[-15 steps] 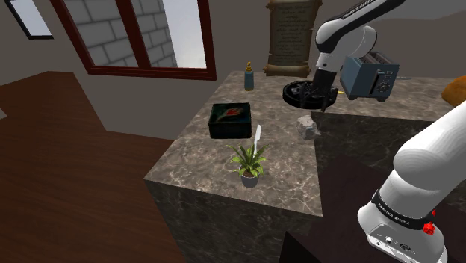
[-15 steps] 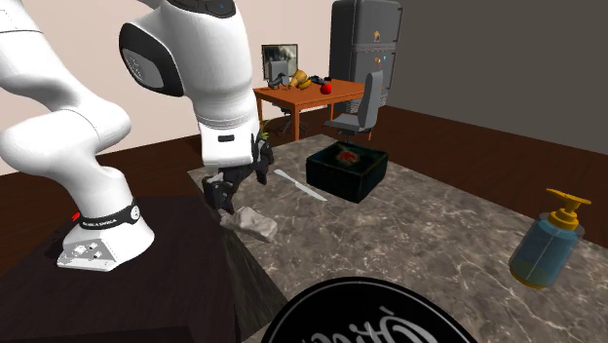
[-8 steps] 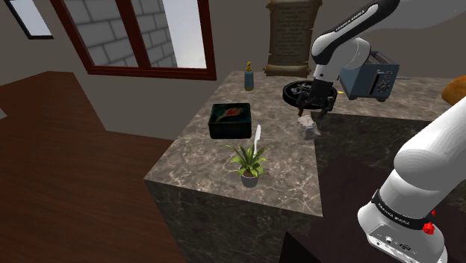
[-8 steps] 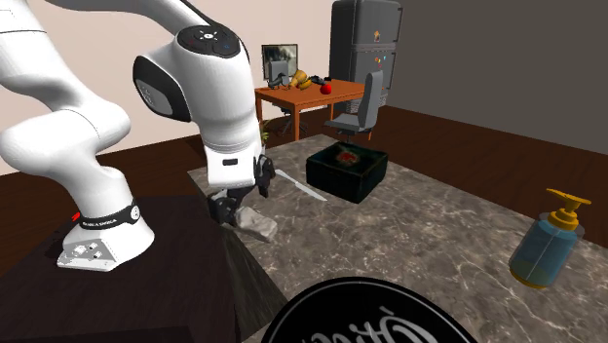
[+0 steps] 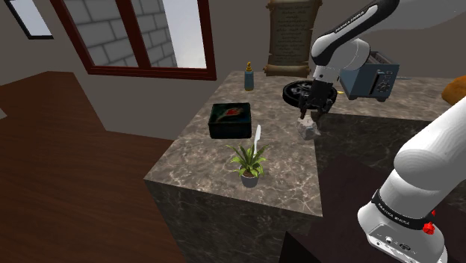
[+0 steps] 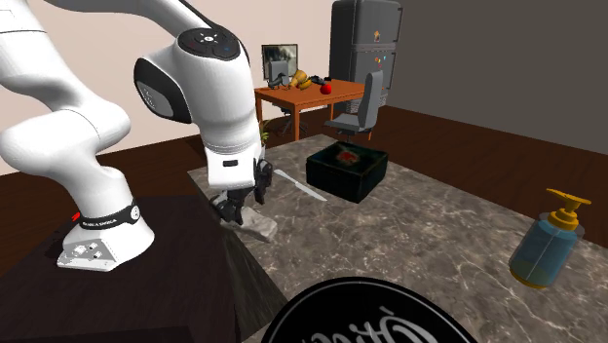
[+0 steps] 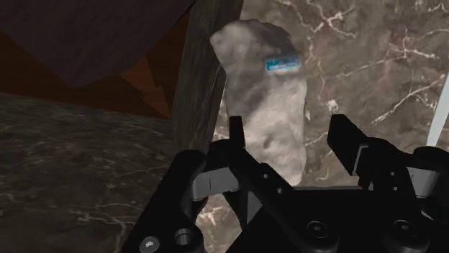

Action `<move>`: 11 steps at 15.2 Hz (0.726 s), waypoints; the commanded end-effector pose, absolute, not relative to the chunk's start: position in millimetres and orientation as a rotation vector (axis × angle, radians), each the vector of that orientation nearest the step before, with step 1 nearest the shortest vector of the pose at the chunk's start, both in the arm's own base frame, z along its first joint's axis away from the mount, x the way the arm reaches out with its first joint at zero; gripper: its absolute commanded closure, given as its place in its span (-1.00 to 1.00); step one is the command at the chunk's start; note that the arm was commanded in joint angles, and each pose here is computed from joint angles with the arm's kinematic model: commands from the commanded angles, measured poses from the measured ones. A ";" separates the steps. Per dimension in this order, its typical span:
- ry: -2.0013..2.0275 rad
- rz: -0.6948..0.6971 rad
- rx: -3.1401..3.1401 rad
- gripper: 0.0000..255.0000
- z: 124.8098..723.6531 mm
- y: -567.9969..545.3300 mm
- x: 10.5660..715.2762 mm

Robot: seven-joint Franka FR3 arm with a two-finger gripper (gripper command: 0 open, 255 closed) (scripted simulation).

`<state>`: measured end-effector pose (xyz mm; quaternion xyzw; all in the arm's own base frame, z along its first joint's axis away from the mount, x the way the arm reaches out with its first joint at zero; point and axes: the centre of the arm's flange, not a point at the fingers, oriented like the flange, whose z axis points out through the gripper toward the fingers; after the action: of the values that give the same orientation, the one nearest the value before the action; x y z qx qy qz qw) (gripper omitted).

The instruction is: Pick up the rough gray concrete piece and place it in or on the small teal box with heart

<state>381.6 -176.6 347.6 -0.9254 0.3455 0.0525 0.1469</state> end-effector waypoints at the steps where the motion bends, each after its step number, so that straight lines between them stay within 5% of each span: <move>1: 0.994 0.151 -2.663 1.00 347.6 -176.6 381.6; 9: 0.996 0.131 -2.662 1.00 352.9 -181.4 385.0; 10: 0.996 0.131 -2.662 -1.00 352.9 -181.4 385.0; 11: 0.965 0.059 -2.755 -1.00 355.2 -171.1 395.3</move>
<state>389.4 -175.9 353.7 -0.9309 0.3387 0.0359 0.1318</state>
